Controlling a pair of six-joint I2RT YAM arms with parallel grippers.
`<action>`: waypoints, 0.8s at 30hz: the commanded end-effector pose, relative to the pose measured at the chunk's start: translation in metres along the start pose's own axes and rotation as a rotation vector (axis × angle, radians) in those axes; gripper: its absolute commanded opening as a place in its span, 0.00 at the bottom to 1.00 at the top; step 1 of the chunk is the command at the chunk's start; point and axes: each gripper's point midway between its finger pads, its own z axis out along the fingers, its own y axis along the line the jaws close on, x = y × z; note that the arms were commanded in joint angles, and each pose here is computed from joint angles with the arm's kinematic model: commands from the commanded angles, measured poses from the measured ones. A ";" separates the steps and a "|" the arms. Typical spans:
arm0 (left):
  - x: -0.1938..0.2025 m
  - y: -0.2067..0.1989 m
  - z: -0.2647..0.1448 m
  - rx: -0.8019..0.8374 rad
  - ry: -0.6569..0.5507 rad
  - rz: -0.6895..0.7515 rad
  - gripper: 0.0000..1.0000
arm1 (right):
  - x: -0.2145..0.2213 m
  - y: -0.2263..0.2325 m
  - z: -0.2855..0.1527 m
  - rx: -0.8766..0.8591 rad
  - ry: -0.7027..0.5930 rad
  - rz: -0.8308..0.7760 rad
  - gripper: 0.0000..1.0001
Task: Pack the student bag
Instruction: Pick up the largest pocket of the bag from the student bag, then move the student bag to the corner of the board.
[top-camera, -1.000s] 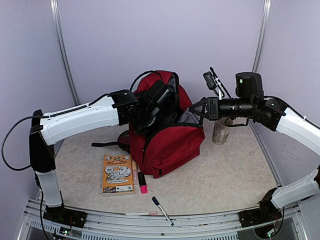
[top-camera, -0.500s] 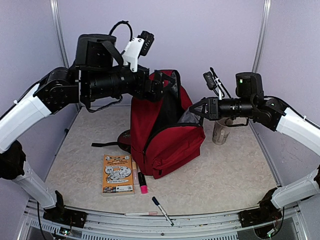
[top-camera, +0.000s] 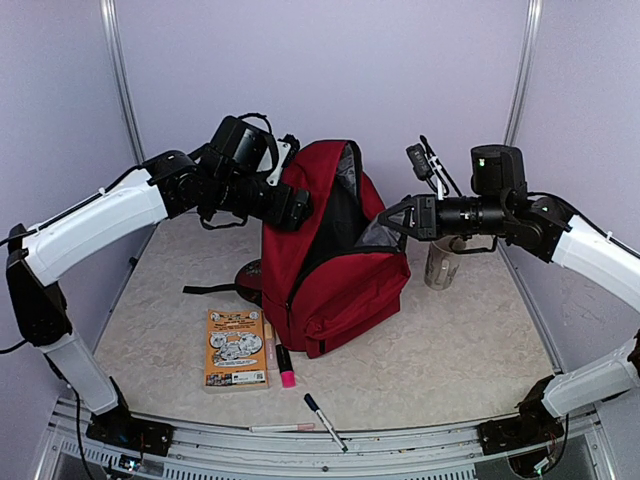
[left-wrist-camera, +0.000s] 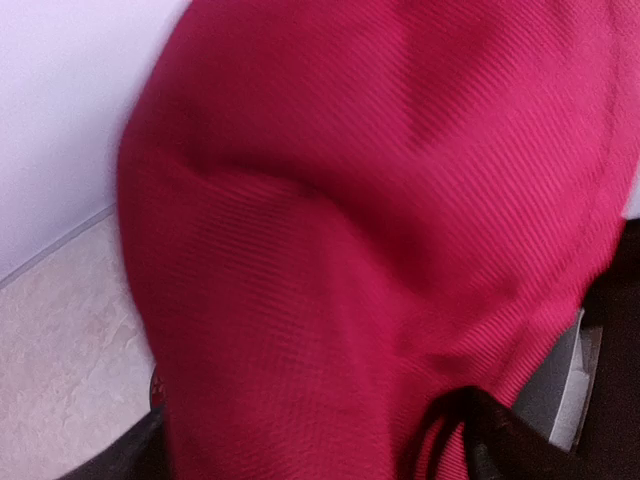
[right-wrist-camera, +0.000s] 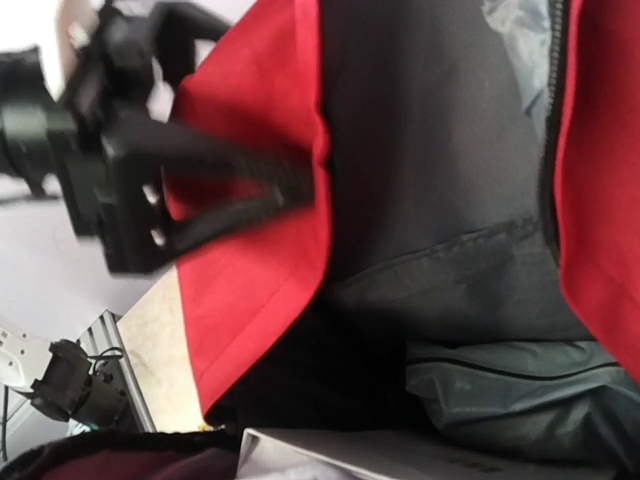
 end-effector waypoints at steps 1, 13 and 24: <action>-0.017 -0.033 -0.010 0.183 -0.082 0.006 0.72 | -0.013 0.001 -0.001 -0.001 -0.026 -0.019 0.00; -0.146 0.048 -0.162 -0.164 -0.561 -0.074 0.00 | -0.125 0.038 0.014 -0.054 -0.152 -0.225 0.00; -0.105 0.141 -0.311 -0.677 -0.651 -0.223 0.00 | -0.124 0.053 0.094 -0.296 -0.157 -0.082 0.11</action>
